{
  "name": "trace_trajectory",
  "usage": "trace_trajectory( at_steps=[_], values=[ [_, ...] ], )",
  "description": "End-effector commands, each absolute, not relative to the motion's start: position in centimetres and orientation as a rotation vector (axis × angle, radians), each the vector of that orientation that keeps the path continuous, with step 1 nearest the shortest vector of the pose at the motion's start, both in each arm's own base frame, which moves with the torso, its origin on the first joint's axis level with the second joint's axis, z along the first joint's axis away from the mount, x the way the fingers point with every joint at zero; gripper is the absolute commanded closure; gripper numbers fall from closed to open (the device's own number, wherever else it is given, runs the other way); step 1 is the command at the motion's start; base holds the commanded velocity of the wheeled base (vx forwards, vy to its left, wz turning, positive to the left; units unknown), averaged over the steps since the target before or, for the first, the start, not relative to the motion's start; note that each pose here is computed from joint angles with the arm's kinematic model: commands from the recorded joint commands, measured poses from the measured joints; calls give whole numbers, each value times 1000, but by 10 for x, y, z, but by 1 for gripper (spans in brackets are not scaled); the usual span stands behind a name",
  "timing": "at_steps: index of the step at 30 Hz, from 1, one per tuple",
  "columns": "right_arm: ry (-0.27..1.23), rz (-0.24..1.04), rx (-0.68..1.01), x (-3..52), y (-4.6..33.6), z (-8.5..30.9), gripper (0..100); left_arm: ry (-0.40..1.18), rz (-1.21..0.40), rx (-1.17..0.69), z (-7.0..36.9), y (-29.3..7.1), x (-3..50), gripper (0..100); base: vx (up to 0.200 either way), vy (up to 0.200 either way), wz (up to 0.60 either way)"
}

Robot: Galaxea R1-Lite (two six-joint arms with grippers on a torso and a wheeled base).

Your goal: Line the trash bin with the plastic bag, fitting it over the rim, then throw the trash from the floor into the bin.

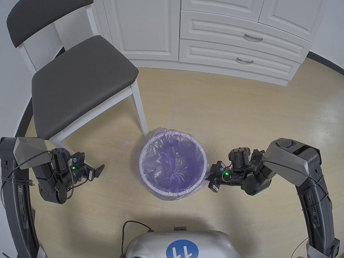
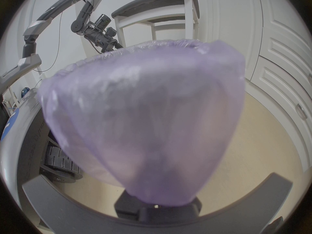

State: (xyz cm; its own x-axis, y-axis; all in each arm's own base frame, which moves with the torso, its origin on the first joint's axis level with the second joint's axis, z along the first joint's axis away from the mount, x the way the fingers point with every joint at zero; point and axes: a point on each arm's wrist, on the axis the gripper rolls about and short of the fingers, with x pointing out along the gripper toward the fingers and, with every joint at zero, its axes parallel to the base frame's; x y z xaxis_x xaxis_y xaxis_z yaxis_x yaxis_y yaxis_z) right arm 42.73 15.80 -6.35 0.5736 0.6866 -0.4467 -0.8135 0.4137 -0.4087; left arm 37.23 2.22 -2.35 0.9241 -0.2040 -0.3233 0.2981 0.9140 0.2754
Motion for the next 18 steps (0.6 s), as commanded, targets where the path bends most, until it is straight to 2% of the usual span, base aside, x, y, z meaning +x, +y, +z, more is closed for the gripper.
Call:
trace_trajectory(
  at_steps=[1,8,12,18],
  values=[
    [214,955,-635,429,156,-65,100,277,-285,333,-24,12,373,0,0,0,0],
    [158,944,-637,430,159,-59,100,233,-331,304,-1,-23,359,0,0,0,0],
    [141,933,-610,432,162,-58,100,204,-350,298,14,-31,350,0,0,0,0],
    [136,936,-567,430,173,-69,100,224,-395,307,15,-46,328,0,0,0,0]
  ],
)
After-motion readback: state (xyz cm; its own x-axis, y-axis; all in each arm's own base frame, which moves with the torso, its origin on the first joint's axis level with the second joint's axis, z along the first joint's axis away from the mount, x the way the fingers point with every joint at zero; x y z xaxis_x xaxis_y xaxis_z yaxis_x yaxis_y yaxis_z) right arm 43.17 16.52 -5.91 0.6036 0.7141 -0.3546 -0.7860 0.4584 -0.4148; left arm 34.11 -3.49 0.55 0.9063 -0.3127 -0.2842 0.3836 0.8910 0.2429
